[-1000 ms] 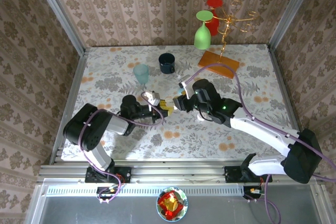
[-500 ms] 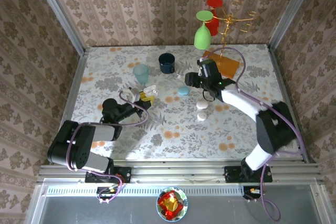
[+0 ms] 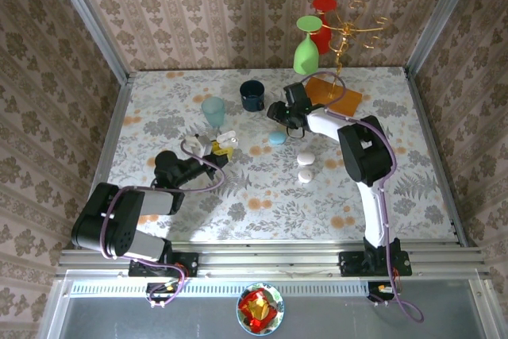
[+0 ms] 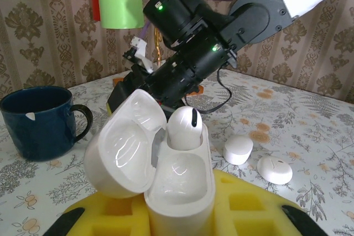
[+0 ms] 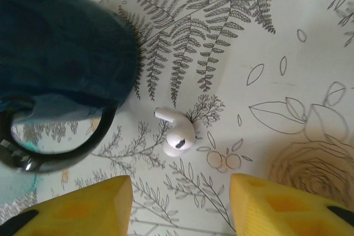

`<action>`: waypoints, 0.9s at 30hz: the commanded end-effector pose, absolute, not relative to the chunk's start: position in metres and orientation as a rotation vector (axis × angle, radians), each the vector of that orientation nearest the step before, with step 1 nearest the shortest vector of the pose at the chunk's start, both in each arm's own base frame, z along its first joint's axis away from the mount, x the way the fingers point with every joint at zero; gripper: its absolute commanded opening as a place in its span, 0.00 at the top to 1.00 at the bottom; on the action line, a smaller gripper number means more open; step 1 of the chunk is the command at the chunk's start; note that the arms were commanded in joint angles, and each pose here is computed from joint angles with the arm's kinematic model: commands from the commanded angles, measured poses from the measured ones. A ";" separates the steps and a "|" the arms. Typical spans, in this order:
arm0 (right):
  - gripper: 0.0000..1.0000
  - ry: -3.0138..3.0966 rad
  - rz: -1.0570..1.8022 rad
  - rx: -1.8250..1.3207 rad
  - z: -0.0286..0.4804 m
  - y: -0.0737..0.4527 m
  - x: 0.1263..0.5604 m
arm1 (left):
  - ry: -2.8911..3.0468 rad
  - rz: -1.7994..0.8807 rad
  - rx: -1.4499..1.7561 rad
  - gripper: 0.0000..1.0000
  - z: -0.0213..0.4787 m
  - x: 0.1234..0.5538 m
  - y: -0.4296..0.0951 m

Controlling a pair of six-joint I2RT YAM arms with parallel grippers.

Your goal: Insert the wireless bluetooth earbuds into the charging case

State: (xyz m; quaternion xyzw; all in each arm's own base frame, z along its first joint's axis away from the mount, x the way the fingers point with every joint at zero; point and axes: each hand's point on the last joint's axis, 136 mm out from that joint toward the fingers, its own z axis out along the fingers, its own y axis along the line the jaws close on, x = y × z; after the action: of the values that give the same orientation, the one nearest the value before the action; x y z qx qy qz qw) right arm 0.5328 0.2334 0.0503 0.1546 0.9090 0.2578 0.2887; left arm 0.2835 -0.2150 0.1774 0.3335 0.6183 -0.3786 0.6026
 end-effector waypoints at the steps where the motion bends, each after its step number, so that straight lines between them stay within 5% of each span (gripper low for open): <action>1: 0.54 2.403 0.768 0.480 0.051 0.240 0.548 | 1.416 -0.873 0.797 0.98 0.175 0.279 -0.214; 27: 0.67 2.524 0.804 0.511 0.011 0.249 0.555 | 1.419 -0.882 0.810 0.98 0.172 0.280 -0.215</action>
State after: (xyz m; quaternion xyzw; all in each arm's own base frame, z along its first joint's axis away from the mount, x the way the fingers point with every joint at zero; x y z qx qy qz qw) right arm 0.5594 0.2509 0.0331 0.1785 0.9037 0.2992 0.2491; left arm 0.2818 -0.2146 0.1703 0.3378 0.6225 -0.3808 0.5945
